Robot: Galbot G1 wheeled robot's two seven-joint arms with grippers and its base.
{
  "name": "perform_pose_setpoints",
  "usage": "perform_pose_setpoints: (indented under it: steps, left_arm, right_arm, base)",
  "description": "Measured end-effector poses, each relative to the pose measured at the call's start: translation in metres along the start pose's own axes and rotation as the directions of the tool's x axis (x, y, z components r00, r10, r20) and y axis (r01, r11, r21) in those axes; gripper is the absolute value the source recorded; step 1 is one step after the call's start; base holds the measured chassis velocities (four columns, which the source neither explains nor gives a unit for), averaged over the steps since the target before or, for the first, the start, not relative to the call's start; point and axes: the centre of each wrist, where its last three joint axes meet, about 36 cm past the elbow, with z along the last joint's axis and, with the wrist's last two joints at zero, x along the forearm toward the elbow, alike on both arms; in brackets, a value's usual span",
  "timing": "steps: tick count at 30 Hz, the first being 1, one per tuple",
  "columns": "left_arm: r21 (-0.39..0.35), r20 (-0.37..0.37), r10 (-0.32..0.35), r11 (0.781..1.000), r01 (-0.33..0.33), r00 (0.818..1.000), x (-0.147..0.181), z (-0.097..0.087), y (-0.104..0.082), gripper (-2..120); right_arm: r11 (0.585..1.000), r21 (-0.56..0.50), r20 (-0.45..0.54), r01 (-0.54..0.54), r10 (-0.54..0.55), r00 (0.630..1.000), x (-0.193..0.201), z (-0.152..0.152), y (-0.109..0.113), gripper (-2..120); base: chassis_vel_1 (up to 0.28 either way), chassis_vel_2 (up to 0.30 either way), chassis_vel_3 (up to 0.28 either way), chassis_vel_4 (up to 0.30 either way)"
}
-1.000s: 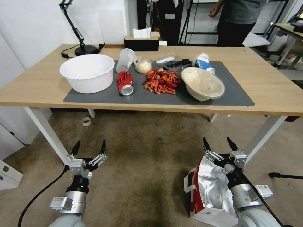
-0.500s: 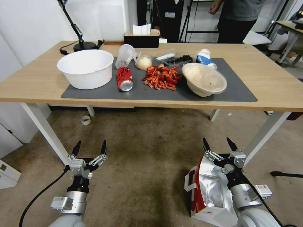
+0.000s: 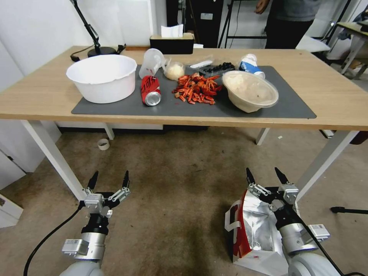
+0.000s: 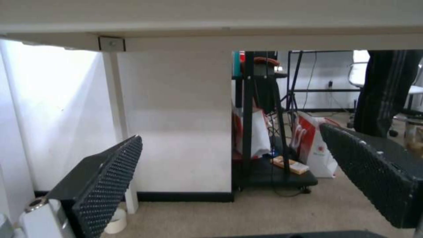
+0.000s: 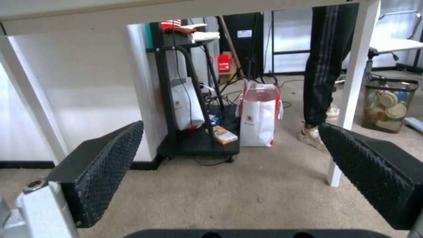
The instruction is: Pick up the food delivery bag from the floor and place it on the table.
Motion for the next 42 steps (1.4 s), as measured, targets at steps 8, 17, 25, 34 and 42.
perform_pose_setpoints:
  steps: [8,17,25,34,42]
  left_arm:
    - [-0.003,0.003,-0.001,1.0,0.001,1.0,-0.0002,0.0007,-0.0008,100]
    - [-0.004,0.003,-0.003,1.0,0.003,1.0,-0.0002,0.0007,-0.0004,100]
    - [-0.007,0.005,-0.001,1.0,0.001,1.0,-0.0006,-0.0007,0.0003,100]
    - [-0.007,0.003,-0.001,1.0,0.001,1.0,-0.0007,-0.0008,0.0002,100]
    - [-0.008,-0.001,-0.003,1.0,0.003,1.0,0.0003,-0.0006,0.0004,100]
  right_arm:
    - [1.0,0.004,-0.001,0.003,-0.003,1.0,0.0001,-0.0002,-0.0008,100]
    - [1.0,0.001,-0.004,0.008,-0.008,1.0,0.0005,0.0006,0.0009,100]
    - [1.0,0.003,-0.002,0.01,-0.01,1.0,-0.0004,0.0005,0.0004,100]
    - [1.0,0.002,-0.003,0.01,-0.01,1.0,-0.0006,0.0012,0.0003,100]
    - [1.0,0.003,-0.006,0.012,-0.012,1.0,-0.0007,0.0019,-0.0002,100]
  base:
    - [0.0,0.0,0.0,0.0]
    - [0.0,0.0,0.0,0.0]
    - [0.0,0.0,0.0,0.0]
    - [0.0,0.0,0.0,0.0]
    - [0.0,0.0,0.0,0.0]
